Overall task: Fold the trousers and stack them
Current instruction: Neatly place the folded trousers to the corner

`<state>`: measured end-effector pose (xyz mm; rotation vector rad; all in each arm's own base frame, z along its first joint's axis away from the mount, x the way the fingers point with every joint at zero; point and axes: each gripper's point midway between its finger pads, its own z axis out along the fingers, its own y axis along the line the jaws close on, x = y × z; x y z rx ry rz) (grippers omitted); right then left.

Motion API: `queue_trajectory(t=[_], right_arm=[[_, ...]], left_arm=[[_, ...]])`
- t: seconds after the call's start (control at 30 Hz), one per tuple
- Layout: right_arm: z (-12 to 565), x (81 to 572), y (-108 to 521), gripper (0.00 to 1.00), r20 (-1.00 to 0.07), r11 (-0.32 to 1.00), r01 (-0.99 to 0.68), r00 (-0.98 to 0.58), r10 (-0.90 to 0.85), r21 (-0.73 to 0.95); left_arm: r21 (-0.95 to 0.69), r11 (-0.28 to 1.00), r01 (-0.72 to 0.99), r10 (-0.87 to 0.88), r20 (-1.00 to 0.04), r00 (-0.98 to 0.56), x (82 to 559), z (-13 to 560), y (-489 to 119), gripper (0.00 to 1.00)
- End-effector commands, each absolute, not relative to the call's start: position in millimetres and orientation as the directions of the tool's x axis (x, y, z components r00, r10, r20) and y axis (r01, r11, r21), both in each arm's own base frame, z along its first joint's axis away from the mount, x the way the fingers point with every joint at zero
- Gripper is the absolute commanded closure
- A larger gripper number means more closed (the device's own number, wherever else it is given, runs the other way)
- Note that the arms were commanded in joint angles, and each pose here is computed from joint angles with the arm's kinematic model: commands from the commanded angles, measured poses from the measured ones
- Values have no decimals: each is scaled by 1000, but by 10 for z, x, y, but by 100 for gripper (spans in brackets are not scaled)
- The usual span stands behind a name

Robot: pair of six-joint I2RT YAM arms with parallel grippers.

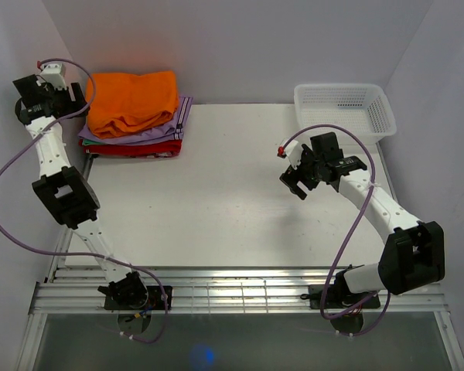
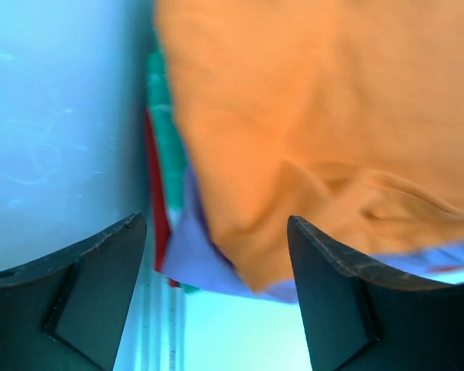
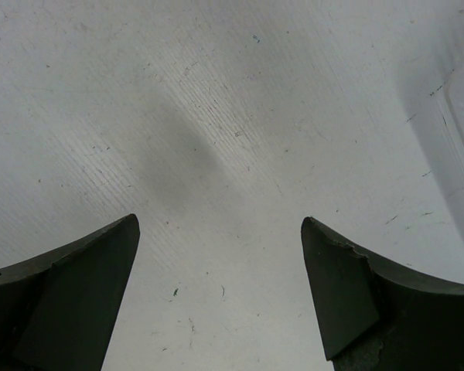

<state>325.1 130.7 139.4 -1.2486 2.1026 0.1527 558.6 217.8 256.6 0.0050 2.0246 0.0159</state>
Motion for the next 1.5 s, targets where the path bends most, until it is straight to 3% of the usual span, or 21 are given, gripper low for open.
queue_trajectory(t=[0.0,0.1,0.27,0.5,0.6,0.7,0.73,0.87,0.97,1.2,1.23,1.47], right_arm=[[1627,3306,1385,10,-651,524,-814,-260,-713,-249],[1602,3299,1406,10,-655,527,-817,-270,-706,-231],[1576,3275,1396,10,-652,529,-817,-275,-707,-228],[1579,3232,1308,10,-637,539,-803,-280,-718,-254],[1614,3218,1255,10,-637,555,-790,-291,-714,-261],[1716,3230,1175,10,-657,593,-764,-314,-686,-254],[1741,3228,1146,10,-667,614,-752,-333,-667,-239],[1882,3267,905,10,-707,696,-691,-392,-590,-198],[1991,3248,751,10,-738,743,-653,-428,-522,-147],[2016,3041,718,10,-766,782,-623,-500,-404,-6],[1938,2988,731,10,-758,783,-622,-520,-394,19],[1724,2740,803,10,-751,796,-594,-575,-323,113]], left_arm=[[-39,966,257,49,-943,-329,5349,3151,1458,17],[-122,951,285,-6,-925,-379,5433,2929,1300,27],[-234,960,151,-115,-826,-552,5587,2173,1511,40],[-130,990,-61,-137,-731,-668,5462,1680,2094,53],[-42,997,-67,-75,-769,-635,5444,1943,2206,48],[35,997,-72,-11,-834,-552,5396,2493,2234,22],[74,995,-73,27,-862,-507,5336,2803,2229,3],[146,989,-33,119,-901,-418,5096,3470,2004,2],[150,988,23,144,-882,-449,4886,3506,1672,2],[-54,983,173,71,-762,-643,3955,2785,616,2],[-100,980,174,50,-720,-693,3816,2446,508,2],[-184,962,201,19,-690,-724,3282,2032,45,2]])
